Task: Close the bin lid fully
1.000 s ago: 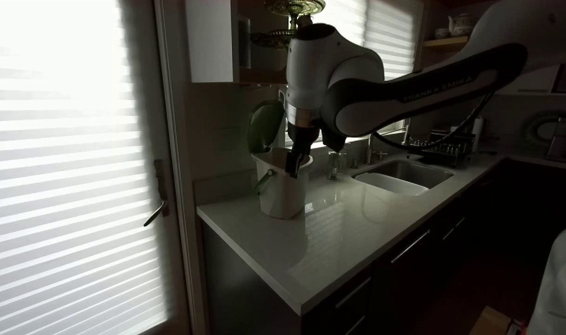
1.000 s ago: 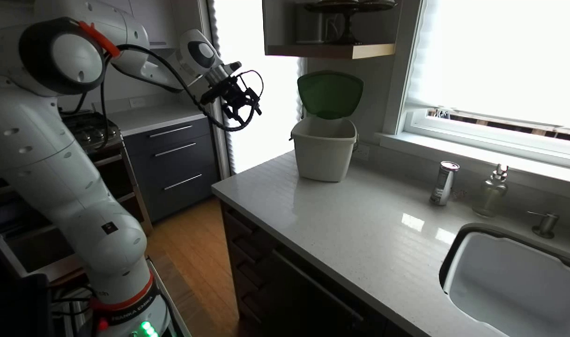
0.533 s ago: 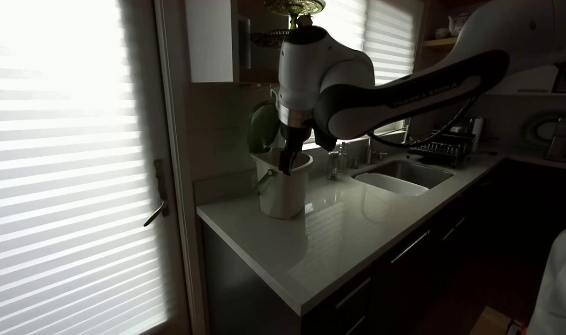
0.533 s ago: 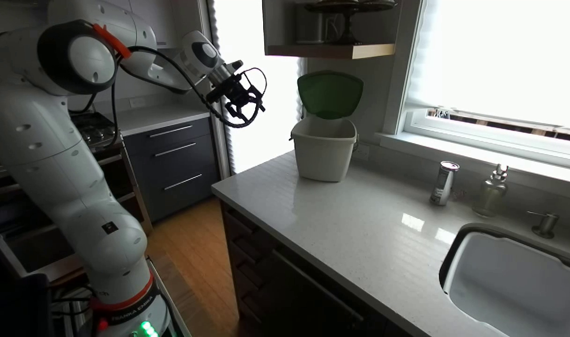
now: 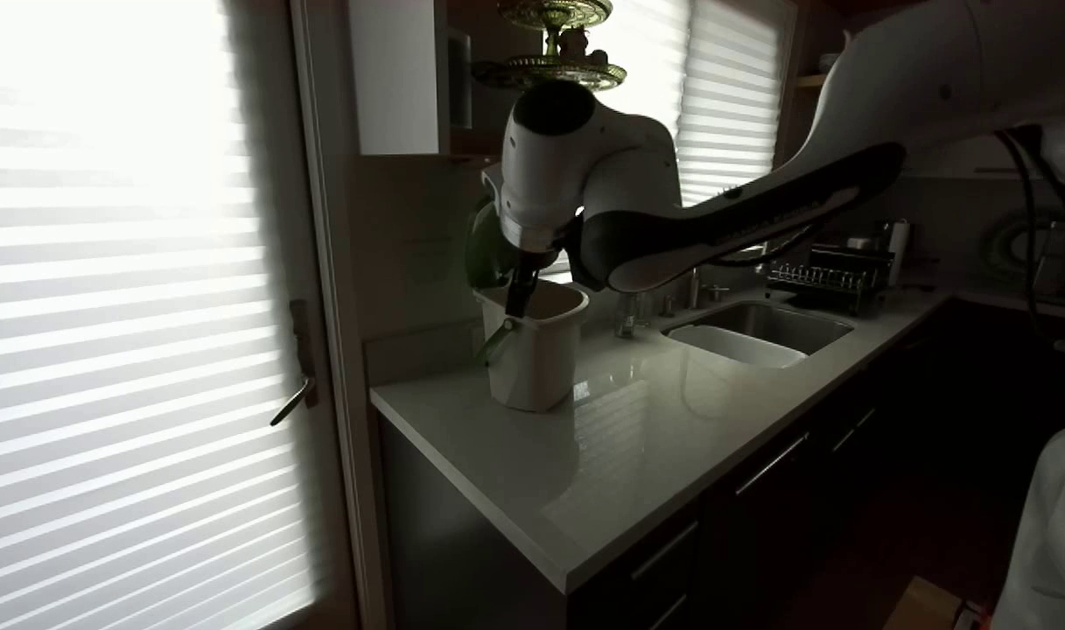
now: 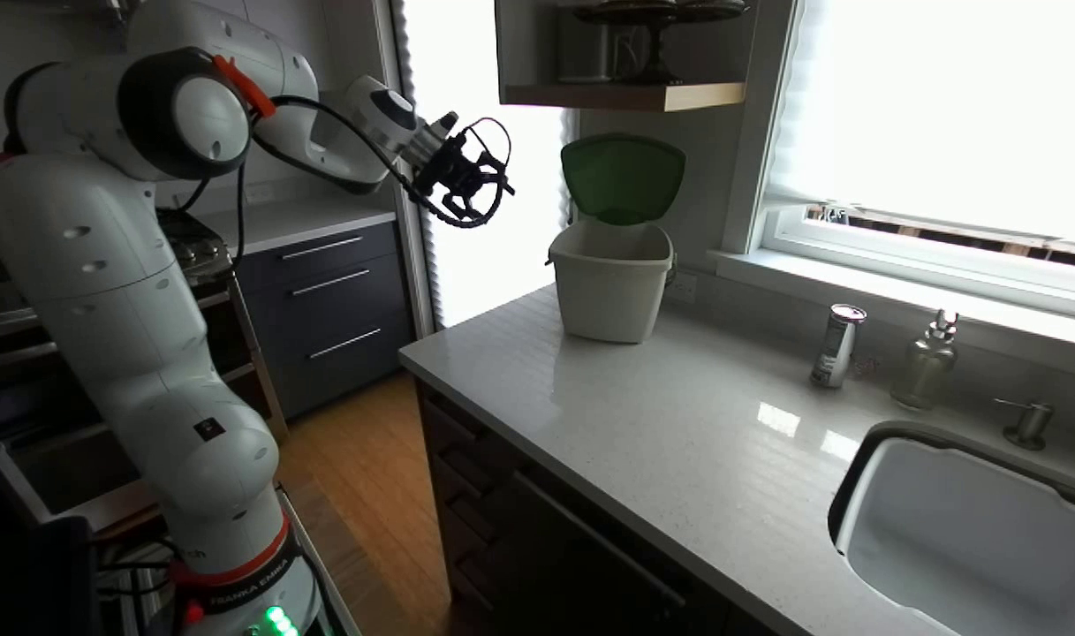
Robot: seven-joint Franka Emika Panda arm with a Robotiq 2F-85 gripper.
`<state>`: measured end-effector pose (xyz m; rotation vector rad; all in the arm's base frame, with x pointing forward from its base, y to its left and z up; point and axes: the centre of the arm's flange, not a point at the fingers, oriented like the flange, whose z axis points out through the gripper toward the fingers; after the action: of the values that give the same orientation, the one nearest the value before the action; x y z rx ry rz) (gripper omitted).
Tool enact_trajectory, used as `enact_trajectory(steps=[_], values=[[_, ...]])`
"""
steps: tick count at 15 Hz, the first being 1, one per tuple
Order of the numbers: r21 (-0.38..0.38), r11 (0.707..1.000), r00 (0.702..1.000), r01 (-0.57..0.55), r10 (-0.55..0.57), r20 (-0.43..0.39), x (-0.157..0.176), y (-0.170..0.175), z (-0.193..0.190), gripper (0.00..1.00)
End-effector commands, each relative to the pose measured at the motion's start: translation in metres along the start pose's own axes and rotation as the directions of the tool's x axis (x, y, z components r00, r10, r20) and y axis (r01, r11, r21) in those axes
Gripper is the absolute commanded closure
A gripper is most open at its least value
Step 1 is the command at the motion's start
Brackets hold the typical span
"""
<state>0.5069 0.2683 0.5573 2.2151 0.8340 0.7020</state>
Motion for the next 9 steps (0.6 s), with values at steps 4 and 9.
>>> enact_trajectory(steps=[4, 9], values=[[-0.290, 0.952, 0.972, 0.100, -0.155, -0.174, 0.067, -0.027, 0.049, 0.00], [-0.412, 0.909, 0.952, 0.054, -0.172, -0.255, 0.105, -0.035, 0.071, 0.13]])
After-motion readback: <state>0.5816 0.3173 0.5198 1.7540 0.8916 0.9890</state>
